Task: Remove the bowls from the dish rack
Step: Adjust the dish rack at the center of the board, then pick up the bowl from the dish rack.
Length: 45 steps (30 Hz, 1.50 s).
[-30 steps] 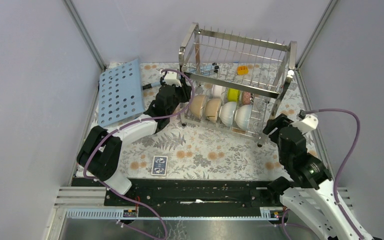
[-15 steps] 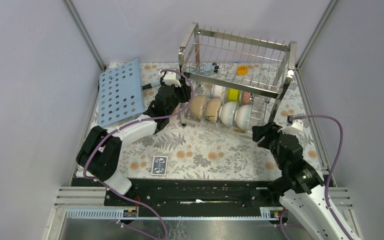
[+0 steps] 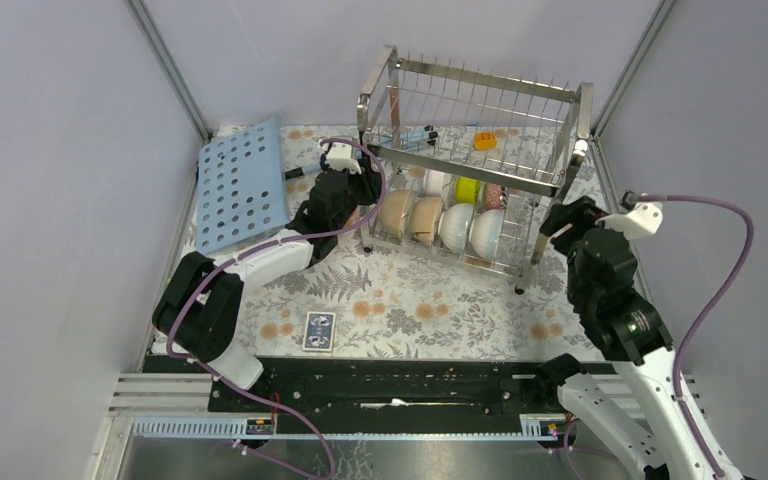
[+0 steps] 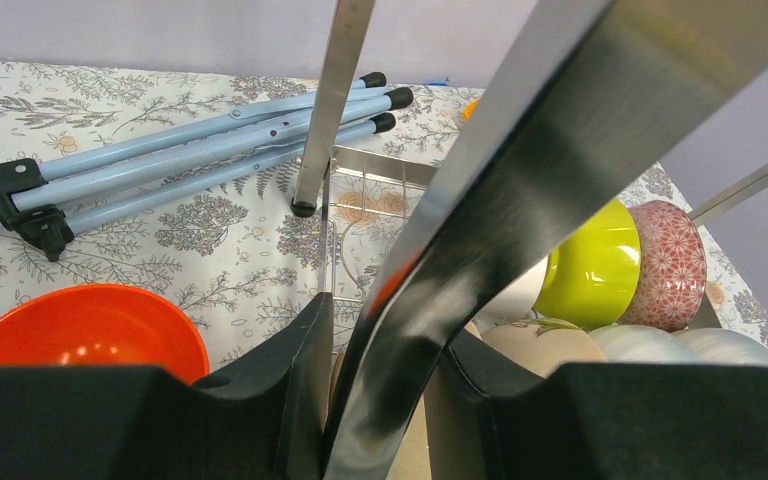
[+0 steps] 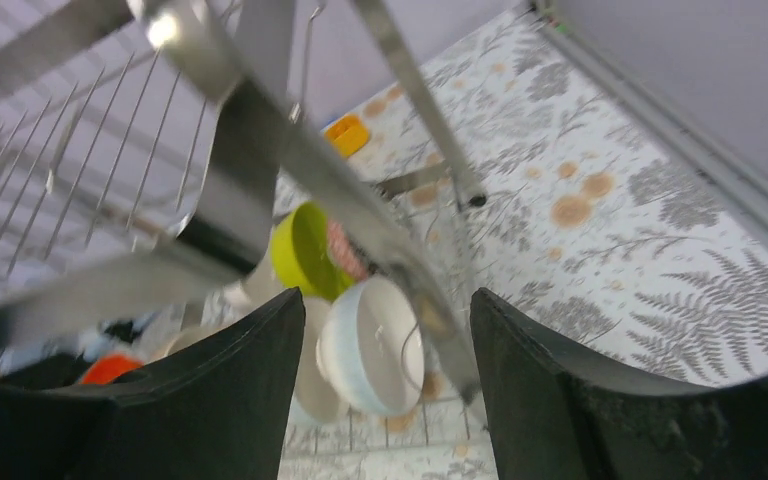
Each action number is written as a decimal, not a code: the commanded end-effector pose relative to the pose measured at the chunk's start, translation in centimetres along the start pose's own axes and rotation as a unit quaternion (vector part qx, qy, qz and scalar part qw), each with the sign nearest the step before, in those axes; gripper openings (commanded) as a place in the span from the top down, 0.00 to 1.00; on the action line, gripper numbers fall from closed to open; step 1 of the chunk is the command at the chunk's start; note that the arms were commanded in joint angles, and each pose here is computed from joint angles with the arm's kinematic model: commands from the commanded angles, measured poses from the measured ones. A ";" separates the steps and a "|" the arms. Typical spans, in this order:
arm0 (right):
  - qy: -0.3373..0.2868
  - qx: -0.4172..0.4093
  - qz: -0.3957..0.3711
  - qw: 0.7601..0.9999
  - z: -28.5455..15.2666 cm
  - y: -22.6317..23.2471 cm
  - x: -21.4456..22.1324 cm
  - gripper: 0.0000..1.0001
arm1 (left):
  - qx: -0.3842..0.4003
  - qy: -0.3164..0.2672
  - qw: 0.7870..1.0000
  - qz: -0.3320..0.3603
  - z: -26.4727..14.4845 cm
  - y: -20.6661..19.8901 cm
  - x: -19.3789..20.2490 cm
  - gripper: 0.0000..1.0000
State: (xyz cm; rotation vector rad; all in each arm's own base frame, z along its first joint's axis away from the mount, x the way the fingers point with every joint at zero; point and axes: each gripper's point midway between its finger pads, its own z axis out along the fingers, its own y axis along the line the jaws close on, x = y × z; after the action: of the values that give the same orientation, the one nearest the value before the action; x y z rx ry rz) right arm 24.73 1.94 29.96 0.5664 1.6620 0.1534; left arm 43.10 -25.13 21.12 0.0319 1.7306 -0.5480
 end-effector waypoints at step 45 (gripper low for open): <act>0.358 -0.230 0.290 0.857 17.0 2.5 12.9 0.34 | -0.045 0.016 0.994 -0.098 1.9 3.2 2.4 1.00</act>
State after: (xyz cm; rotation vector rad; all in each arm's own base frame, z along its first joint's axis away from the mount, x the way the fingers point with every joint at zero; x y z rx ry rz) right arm 41.78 5.88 18.02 0.6429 1.9186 1.2935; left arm 43.69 -25.51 21.13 0.0509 1.7030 -0.5953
